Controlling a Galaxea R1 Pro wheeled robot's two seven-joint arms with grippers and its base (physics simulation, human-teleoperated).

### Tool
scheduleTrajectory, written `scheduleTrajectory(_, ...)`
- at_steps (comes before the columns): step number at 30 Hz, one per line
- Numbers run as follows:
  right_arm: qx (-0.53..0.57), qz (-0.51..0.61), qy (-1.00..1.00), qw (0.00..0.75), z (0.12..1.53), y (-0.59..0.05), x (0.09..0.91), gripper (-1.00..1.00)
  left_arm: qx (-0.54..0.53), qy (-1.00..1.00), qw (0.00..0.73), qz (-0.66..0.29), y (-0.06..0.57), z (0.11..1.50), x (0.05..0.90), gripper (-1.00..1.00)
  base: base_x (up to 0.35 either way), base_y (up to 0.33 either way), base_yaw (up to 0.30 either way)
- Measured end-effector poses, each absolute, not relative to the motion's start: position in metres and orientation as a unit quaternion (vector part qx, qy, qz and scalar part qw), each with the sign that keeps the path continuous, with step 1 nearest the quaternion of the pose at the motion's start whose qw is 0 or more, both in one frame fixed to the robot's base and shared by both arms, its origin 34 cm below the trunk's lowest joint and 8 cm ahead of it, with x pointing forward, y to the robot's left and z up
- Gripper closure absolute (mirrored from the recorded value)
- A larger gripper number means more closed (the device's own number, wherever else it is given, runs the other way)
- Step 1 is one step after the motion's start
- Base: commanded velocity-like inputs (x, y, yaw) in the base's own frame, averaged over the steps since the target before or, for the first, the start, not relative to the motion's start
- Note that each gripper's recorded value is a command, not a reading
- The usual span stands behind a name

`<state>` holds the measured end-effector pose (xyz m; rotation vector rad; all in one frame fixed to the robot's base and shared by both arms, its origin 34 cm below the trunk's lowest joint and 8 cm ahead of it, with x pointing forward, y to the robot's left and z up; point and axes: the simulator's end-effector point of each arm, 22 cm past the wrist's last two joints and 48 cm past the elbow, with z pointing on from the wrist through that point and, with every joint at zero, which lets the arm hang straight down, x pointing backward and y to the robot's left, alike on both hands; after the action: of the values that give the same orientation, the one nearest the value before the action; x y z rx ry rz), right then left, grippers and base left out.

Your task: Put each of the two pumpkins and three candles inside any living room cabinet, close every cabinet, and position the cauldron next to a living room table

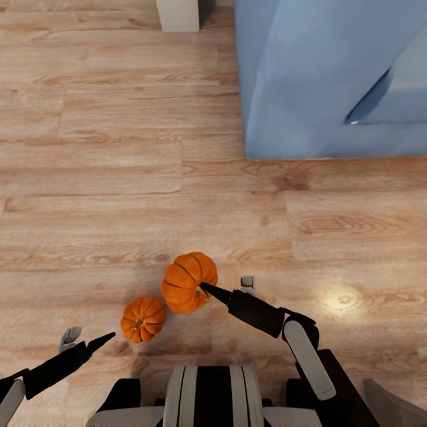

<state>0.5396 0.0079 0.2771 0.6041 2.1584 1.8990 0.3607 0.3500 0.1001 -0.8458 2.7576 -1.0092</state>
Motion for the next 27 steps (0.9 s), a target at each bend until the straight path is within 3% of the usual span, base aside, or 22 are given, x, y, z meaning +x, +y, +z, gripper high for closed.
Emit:
scheduleTrajectory(20, 0.212, 0.639, 0.733, 0.094, 0.268, 0.0107, 0.5361, 1.0, -0.279, 0.902, 0.035, -0.328, 0.3498, 0.0952, 0.3541, -1.0, 0.015, -0.042, 0.0)
scheduleTrajectory(27, 0.212, 0.639, 0.733, 0.094, 0.2679, 0.0107, 0.5361, 1.0, -0.28, 0.902, 0.036, -0.328, 0.3501, 0.0952, 0.3542, -1.0, 0.145, -0.006, 0.0)
